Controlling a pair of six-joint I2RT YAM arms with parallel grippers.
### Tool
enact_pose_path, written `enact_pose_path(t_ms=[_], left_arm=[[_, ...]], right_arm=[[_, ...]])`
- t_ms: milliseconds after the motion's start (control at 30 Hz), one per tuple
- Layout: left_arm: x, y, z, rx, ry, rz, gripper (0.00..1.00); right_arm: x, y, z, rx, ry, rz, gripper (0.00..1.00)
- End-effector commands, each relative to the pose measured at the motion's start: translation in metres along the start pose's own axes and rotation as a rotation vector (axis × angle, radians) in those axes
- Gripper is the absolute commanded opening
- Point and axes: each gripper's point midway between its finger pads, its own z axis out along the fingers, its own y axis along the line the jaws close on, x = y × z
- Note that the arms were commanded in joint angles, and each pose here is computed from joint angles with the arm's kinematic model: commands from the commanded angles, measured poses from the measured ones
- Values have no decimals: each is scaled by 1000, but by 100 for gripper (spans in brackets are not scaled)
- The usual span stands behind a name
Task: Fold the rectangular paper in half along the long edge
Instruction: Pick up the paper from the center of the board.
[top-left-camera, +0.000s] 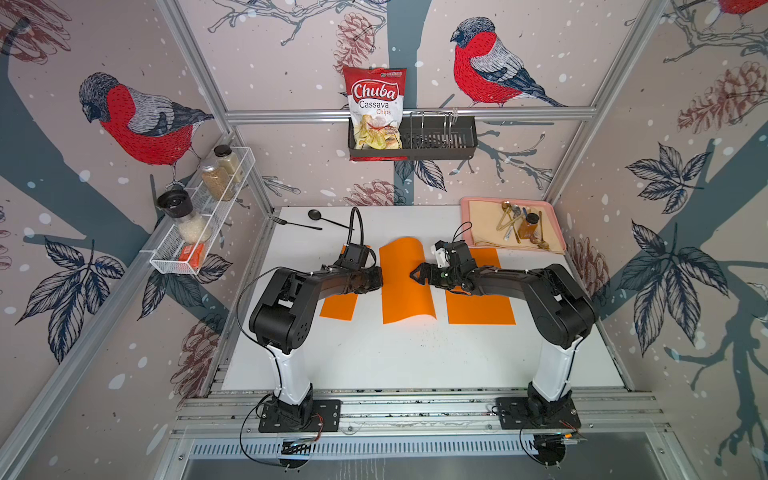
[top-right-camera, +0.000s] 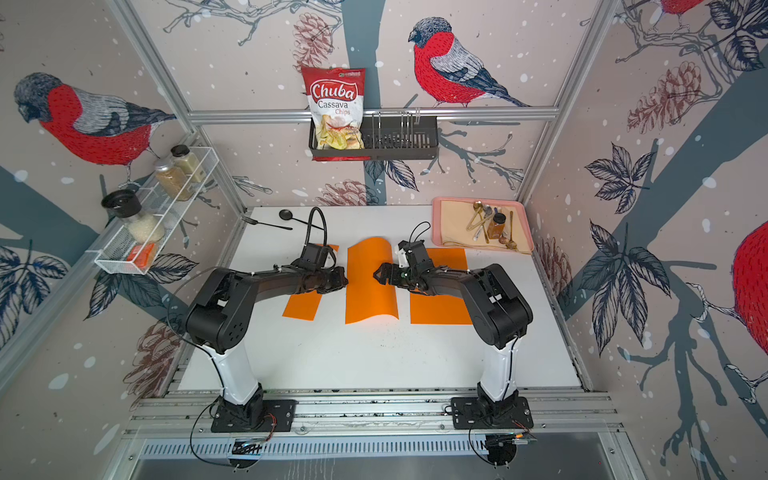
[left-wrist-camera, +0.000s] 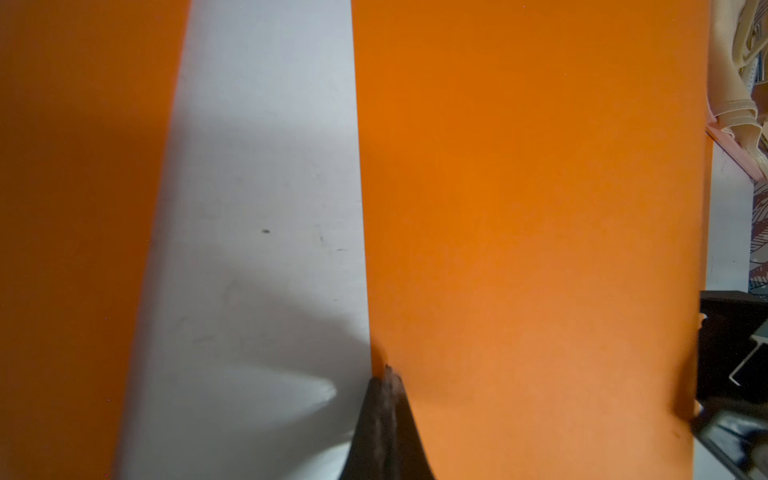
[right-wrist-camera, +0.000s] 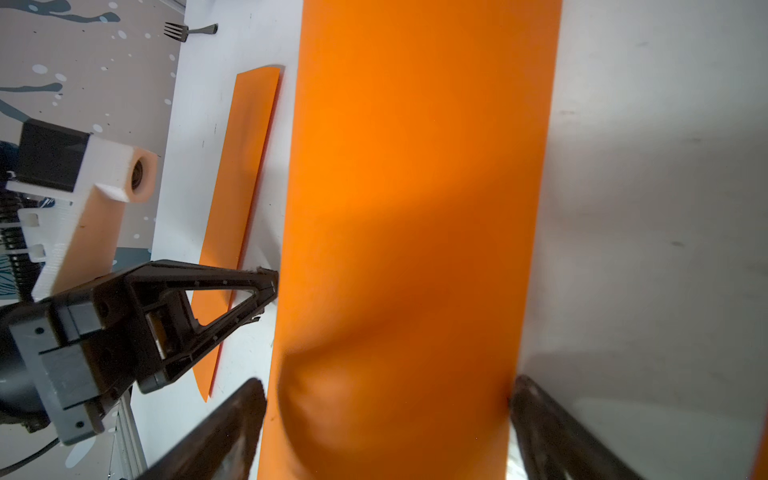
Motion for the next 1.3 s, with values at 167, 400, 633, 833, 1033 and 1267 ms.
enact_pose_path(t_ms=[167,400,633,833,1033,1267], left_arm=[[30,19,4,-90,101,-31,0],[31,15,6,-83,103,-27,0],[34,8,10,-72,108,-25,0],[46,4,17,-75,138,-14,0],[37,-8,20,-59,125,5,0],[39,-12,22,-53,127,9,0]], right_arm=[[21,-8,3,10,77,60,83],[22,-4,4,-16,80,57,75],[21,-1,6,-19,80,56,82],[23,0,10,-25,87,59,82],[25,2,12,-36,91,62,82],[25,6,12,-58,94,61,77]])
